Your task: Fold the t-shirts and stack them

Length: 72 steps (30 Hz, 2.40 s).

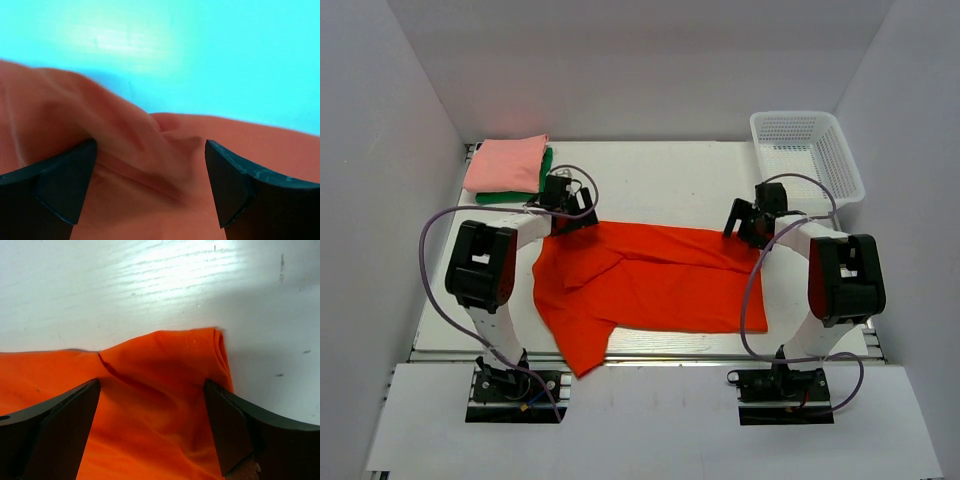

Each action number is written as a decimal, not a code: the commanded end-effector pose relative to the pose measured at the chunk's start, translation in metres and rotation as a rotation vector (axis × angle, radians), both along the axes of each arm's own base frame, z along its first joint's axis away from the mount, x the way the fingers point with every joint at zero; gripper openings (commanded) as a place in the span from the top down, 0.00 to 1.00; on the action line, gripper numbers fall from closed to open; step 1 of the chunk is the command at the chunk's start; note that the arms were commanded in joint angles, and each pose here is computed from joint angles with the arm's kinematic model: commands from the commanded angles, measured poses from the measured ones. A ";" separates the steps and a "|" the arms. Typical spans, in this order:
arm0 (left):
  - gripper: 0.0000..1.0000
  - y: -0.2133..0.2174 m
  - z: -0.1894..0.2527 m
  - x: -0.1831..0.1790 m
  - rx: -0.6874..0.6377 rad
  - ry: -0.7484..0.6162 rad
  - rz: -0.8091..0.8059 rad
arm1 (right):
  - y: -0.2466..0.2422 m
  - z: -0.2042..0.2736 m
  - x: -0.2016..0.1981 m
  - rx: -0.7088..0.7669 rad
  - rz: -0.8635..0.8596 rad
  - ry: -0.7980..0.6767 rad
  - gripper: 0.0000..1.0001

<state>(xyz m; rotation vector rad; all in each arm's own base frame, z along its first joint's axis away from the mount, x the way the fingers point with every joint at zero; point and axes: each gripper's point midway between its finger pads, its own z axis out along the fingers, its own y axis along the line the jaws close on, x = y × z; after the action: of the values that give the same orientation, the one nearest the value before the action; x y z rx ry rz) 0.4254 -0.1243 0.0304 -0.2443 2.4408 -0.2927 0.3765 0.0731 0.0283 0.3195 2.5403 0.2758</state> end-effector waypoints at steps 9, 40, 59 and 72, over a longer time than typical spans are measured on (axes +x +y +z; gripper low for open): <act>0.00 0.029 -0.049 0.031 -0.059 0.119 0.011 | -0.019 -0.030 0.023 -0.007 -0.079 0.096 0.10; 0.00 0.020 0.085 -0.106 -0.166 0.027 0.031 | 0.044 0.102 -0.022 0.077 0.171 -0.242 0.10; 0.00 0.015 0.026 -0.248 -0.246 0.288 0.008 | 0.023 0.065 -0.083 0.036 0.112 -0.171 0.10; 0.00 0.020 0.022 -0.257 -0.209 0.327 0.025 | -0.020 0.073 0.016 -0.181 -0.055 -0.155 0.10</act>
<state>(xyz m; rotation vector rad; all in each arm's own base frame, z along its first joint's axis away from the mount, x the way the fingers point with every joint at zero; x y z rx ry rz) 0.1690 -0.1041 0.0506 -0.4306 2.7203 -0.5362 0.3641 0.0722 0.0836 0.2511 2.4461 0.1469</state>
